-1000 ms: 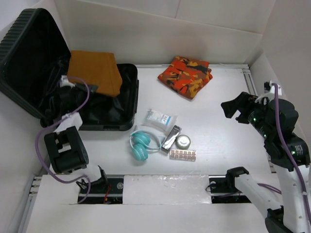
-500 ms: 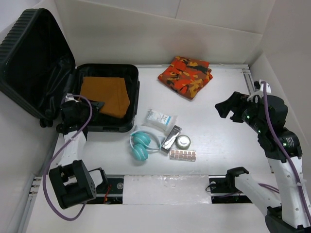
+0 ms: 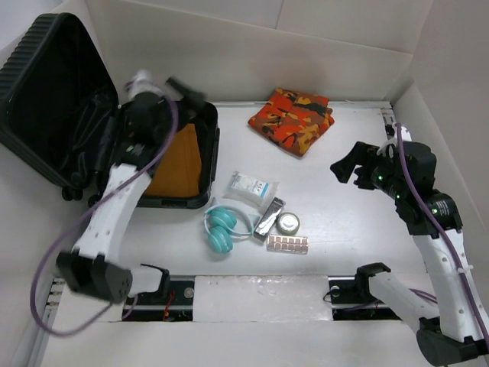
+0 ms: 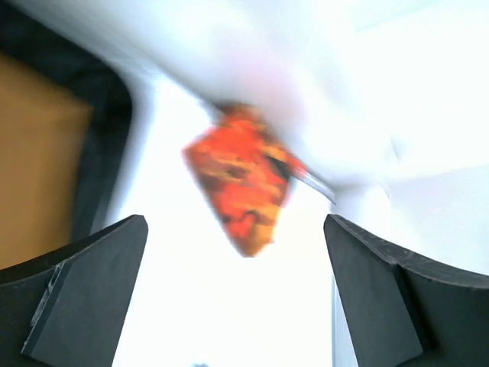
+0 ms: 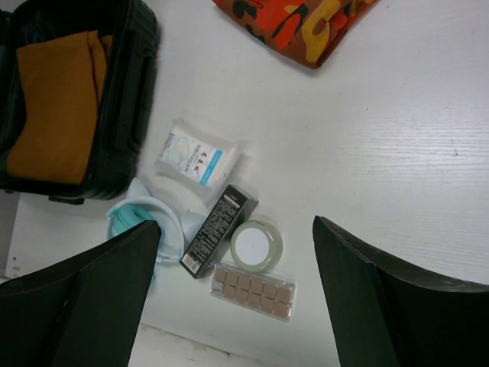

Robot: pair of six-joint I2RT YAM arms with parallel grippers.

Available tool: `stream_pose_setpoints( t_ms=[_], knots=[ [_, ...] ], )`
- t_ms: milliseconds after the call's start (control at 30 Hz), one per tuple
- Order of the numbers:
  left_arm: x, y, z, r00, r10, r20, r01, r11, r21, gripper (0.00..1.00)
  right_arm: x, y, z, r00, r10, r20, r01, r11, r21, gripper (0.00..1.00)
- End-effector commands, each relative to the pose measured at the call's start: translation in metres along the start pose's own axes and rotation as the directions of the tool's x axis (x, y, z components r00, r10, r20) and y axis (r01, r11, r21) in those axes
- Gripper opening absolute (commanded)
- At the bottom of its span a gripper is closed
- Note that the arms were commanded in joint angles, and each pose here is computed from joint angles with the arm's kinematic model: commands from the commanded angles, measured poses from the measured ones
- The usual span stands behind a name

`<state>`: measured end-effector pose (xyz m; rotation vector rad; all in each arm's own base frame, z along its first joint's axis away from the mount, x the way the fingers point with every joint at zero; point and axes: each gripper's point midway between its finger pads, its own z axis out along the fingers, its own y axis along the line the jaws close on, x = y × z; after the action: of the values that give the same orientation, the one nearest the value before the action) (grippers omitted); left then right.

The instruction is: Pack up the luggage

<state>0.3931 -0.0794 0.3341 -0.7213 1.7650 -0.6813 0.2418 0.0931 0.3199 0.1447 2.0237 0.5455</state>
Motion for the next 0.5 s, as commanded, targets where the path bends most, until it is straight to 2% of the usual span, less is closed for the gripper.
stream_pose_setpoints(
  t_ms=[0, 33, 67, 167, 200, 233, 267, 300, 367, 433, 467],
  knots=[
    [0.082, -0.076, 0.043, 0.967, 0.226, -0.114, -0.223, 0.974, 0.043, 1.00, -0.010, 0.009, 0.005, 0.999, -0.030, 0.033, 0.032, 0.999, -0.041, 0.87],
    [0.078, -0.125, 0.043, 0.970, 0.227, -0.088, -0.217, 0.970, 0.111, 1.00, -0.010, 0.009, 0.005, 0.999, -0.031, 0.033, 0.032, 0.999, -0.041, 0.87],
    [0.130, -0.127, 0.068, 0.945, 0.273, -0.180, -0.258, 0.961, 0.102, 1.00, -0.010, 0.009, 0.005, 0.999, -0.031, 0.033, 0.032, 0.999, -0.041, 0.87],
    [0.174, -0.168, 0.087, 0.936, 0.181, -0.301, -0.111, 0.966, 0.235, 1.00, -0.013, 0.005, 0.002, 0.999, -0.030, 0.042, 0.030, 0.999, -0.013, 0.87],
    [0.210, -0.165, 0.109, 0.919, 0.169, -0.355, -0.084, 0.966, 0.244, 1.00, -0.014, 0.003, 0.002, 0.998, -0.030, 0.048, 0.030, 1.000, 0.001, 0.87],
    [0.228, -0.161, 0.120, 0.904, 0.151, -0.401, -0.059, 0.970, 0.235, 1.00, -0.018, 0.001, -0.001, 0.998, -0.030, 0.057, 0.029, 0.999, 0.019, 0.87],
    [0.232, -0.176, 0.130, 0.903, 0.092, -0.419, 0.010, 0.972, 0.236, 1.00, -0.019, 0.002, -0.004, 0.997, -0.031, 0.067, 0.030, 0.999, 0.015, 0.87],
    [0.272, -0.149, 0.160, 0.875, 0.067, -0.479, 0.017, 0.985, 0.170, 1.00, -0.023, 0.002, -0.006, 0.996, -0.032, 0.081, 0.031, 0.999, 0.020, 0.87],
    [0.287, -0.152, 0.180, 0.865, 0.005, -0.502, 0.080, 0.986, 0.147, 0.97, -0.021, 0.002, -0.008, 0.997, -0.022, 0.070, 0.020, 0.999, 0.024, 0.87],
    [0.322, -0.124, 0.205, 0.839, -0.103, -0.534, 0.147, 0.988, 0.041, 0.92, -0.019, 0.001, -0.009, 0.998, -0.021, 0.062, 0.019, 0.999, 0.028, 0.87],
    [0.326, -0.118, 0.212, 0.843, -0.137, -0.521, 0.167, 0.986, 0.010, 0.90, -0.020, -0.001, -0.009, 0.998, -0.021, 0.066, 0.019, 0.999, 0.036, 0.87]
  ],
)
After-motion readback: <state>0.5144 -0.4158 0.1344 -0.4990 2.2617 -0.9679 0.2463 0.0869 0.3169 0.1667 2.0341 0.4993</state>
